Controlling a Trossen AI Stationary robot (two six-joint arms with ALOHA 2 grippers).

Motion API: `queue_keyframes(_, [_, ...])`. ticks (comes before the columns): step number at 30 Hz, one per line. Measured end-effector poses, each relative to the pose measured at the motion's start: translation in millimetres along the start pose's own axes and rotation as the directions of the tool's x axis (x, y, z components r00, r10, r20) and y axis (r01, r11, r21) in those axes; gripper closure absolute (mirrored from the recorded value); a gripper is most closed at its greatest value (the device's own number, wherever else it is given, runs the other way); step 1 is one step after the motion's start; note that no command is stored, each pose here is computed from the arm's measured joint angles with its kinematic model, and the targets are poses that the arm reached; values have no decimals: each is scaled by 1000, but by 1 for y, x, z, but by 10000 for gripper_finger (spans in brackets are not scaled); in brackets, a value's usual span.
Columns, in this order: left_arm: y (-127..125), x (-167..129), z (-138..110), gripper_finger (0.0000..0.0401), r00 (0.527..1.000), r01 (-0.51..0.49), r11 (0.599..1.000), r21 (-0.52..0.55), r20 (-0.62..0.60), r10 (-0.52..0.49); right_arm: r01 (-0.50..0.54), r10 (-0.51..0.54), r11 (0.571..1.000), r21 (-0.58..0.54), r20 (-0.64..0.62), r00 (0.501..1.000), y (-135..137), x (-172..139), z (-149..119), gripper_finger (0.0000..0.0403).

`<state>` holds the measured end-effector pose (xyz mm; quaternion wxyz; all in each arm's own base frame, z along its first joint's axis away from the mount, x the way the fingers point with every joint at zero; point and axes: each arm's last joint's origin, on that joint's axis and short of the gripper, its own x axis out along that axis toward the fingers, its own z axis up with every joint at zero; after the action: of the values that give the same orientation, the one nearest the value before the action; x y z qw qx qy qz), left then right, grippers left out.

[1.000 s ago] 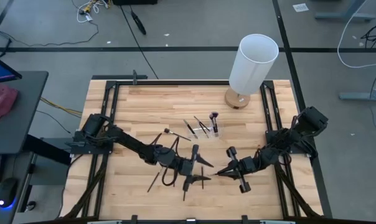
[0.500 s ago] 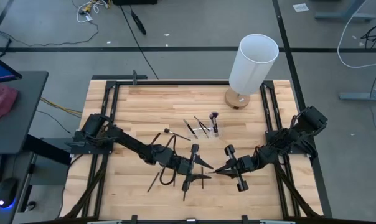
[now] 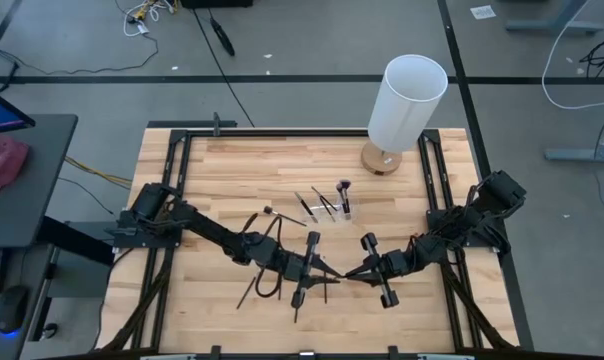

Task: Pick & Place Makeup Supplies
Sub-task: Put the black makeup brush into the transparent organizer

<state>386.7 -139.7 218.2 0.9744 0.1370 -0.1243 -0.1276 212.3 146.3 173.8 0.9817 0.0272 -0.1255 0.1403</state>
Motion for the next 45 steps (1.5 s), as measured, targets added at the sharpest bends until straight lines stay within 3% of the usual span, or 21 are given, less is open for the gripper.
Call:
queue_keyframes(6, [0, 0, 1, 387, 999, 31, 999, 12, 16, -31, 6, -6, 1000, -2, -11, 1000, 0, 0, -1, 392])
queue_keyframes(17, [-2, 0, -3, 390, 999, 33, 999, -23, -24, -34, 10, -9, 1000, 18, -78, 997, -2, 1, -8, 367])
queue_keyframes(26, [-1, -1, -4, 389, 992, -98, 995, -14, -84, 97, 232, -233, 972, -21, -109, 966, -5, -22, -6, 314])
queue_keyframes(35, [1, -2, -2, 390, 982, -152, 988, -32, -121, 147, 483, -481, 876, -15, -116, 869, -7, -75, 9, 292])
queue_keyframes(41, [24, -7, 5, 391, 897, -368, 929, 52, -244, 369, 565, -561, 825, -15, -149, 814, -11, -98, 3, 296])
queue_keyframes(45, [58, -11, 8, 391, 879, -415, 908, -53, -280, 386, 578, -565, 816, 21, -187, 804, -13, -101, -6, 301])
